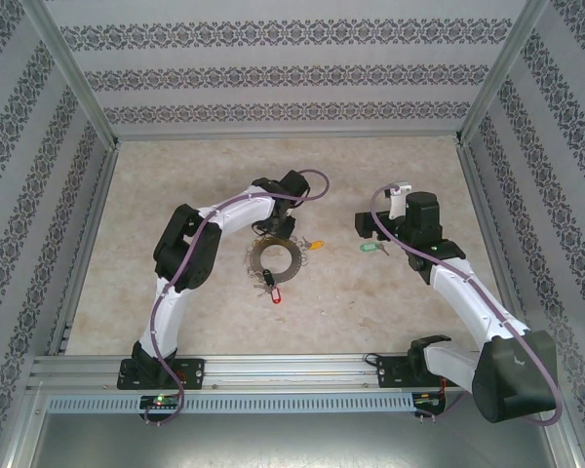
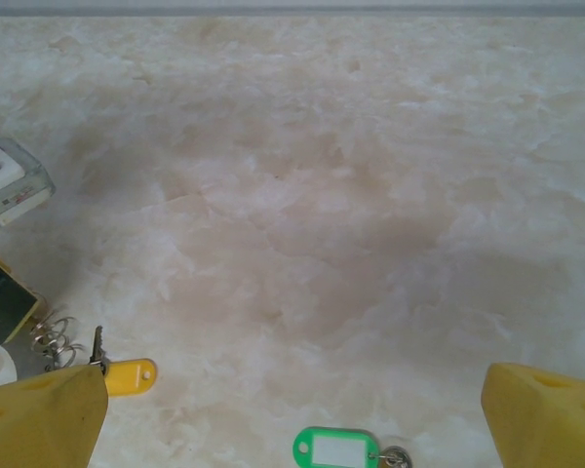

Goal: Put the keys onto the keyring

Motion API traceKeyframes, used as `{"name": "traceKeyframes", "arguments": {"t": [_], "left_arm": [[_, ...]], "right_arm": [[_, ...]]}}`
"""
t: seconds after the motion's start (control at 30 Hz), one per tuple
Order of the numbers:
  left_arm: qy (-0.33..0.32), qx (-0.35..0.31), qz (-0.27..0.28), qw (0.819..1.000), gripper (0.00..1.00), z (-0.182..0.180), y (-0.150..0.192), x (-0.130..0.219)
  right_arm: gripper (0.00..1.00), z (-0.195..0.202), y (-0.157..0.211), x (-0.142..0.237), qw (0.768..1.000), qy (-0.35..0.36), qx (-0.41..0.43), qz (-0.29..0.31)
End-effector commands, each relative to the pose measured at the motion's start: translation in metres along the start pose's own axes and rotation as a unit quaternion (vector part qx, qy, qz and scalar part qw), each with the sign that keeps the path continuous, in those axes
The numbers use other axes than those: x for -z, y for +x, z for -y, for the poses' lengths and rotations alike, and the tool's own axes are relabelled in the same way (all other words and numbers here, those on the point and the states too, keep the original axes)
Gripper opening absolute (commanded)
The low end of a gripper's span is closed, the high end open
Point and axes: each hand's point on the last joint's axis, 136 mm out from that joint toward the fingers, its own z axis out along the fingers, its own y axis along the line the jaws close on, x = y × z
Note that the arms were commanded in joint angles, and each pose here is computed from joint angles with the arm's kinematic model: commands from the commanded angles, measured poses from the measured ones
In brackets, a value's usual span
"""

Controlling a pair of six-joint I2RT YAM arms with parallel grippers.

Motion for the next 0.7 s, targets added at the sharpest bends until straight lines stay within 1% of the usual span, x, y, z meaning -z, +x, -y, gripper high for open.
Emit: {"name": "traceKeyframes", "arguments": {"t": [0.0,0.13,0.23,0.4,0.5,0.67], "left_arm": [[-0.021,-0.005,-0.020,1.000,0.40,-0.004,0.010,0.003],[-0.009,-0.007,-0.021,1.000,0.40,-0.002,0.014,0.010],[0.007,-0.006,-0.014,1.000,0.44,0.001,0.015,0.020],[0.025,0.011,-0.004,1.000,0.44,-0.001,0.016,0.035],[0.041,0.029,0.002,0.999,0.43,-0.003,0.014,0.038],[0.033,0.030,-0.003,0.999,0.42,-0.008,0.014,0.033]], "right_arm": [[0.98,0.003,-0.002,0.004,1.000,0.005,0.010,0.008],[0.98,0.003,-0.003,0.004,1.000,0.004,0.010,0.010],[0.98,0.003,-0.001,0.004,1.000,0.003,0.011,0.009],[0.98,0.002,0.003,0.001,1.000,-0.003,0.008,0.001],[0.98,-0.001,0.003,-0.001,1.000,-0.010,0.006,-0.003],[0.98,-0.002,0.003,-0.002,1.000,-0.011,0.006,-0.004]]}}
